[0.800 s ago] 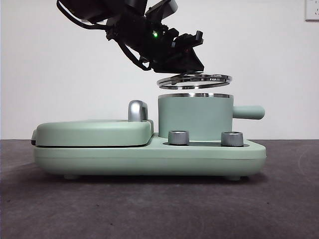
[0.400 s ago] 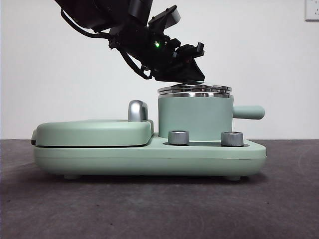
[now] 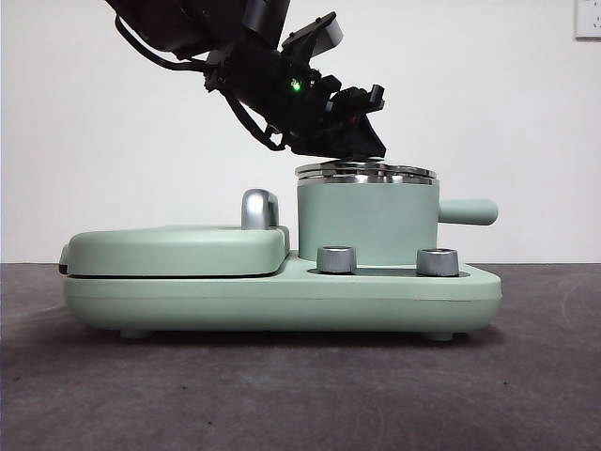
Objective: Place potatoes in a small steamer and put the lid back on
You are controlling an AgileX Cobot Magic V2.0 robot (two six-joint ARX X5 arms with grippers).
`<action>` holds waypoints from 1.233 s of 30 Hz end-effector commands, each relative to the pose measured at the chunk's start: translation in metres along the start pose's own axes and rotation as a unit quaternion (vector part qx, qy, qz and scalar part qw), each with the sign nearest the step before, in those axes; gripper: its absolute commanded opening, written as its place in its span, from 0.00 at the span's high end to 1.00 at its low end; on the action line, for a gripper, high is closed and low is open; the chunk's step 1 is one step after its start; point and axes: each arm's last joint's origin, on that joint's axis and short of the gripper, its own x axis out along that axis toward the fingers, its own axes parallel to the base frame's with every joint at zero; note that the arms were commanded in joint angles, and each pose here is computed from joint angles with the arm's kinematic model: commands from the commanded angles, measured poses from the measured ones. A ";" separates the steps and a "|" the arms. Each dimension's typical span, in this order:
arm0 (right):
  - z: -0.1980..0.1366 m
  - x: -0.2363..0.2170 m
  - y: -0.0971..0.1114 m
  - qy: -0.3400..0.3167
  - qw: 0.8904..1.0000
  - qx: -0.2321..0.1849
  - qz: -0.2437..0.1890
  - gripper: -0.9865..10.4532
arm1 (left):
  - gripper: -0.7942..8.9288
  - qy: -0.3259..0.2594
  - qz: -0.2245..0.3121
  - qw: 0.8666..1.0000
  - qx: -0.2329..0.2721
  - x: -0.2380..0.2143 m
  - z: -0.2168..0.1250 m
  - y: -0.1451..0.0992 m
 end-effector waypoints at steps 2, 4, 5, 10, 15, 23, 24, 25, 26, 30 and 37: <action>0.002 -0.001 0.000 -0.004 1.000 -0.006 0.000 0.68 | 0.91 -0.017 -0.013 1.000 0.011 0.004 0.007 -0.003; 0.002 -0.001 0.000 -0.004 1.000 -0.006 0.000 0.68 | 0.91 -0.023 -0.015 1.000 0.011 0.004 0.008 -0.003; 0.002 -0.001 0.000 -0.004 1.000 -0.006 0.000 0.68 | 0.91 -0.027 -0.015 0.999 0.012 0.004 0.009 -0.003; 0.002 -0.001 0.000 -0.003 1.000 -0.006 0.000 0.68 | 0.91 -0.037 -0.013 0.999 0.015 0.004 0.011 -0.002; 0.001 -0.001 0.000 -0.002 1.000 -0.006 0.000 0.68 | 0.91 -0.032 -0.014 0.999 0.013 0.007 0.007 -0.002; 0.000 -0.001 0.000 0.004 1.000 -0.005 -0.002 0.68 | 0.91 -0.013 -0.019 1.000 0.007 0.018 -0.009 -0.004; 0.000 -0.001 0.000 0.004 1.000 -0.005 -0.005 0.68 | 0.91 -0.011 -0.019 1.000 0.006 0.018 -0.009 -0.004; 0.000 -0.001 0.000 0.004 1.000 -0.006 -0.009 0.68 | 0.91 -0.009 -0.020 1.000 0.006 0.018 -0.010 -0.004; 0.000 -0.001 0.000 0.004 1.000 -0.006 -0.010 0.68 | 0.91 -0.008 -0.020 1.000 0.005 0.018 -0.010 -0.004; 0.000 -0.001 0.000 0.003 1.000 -0.006 -0.011 0.68 | 0.91 -0.005 -0.021 1.000 0.006 0.018 -0.011 -0.005; 0.000 -0.001 0.000 0.004 1.000 -0.006 -0.011 0.68 | 0.68 -0.001 -0.021 1.000 0.006 0.018 -0.011 -0.005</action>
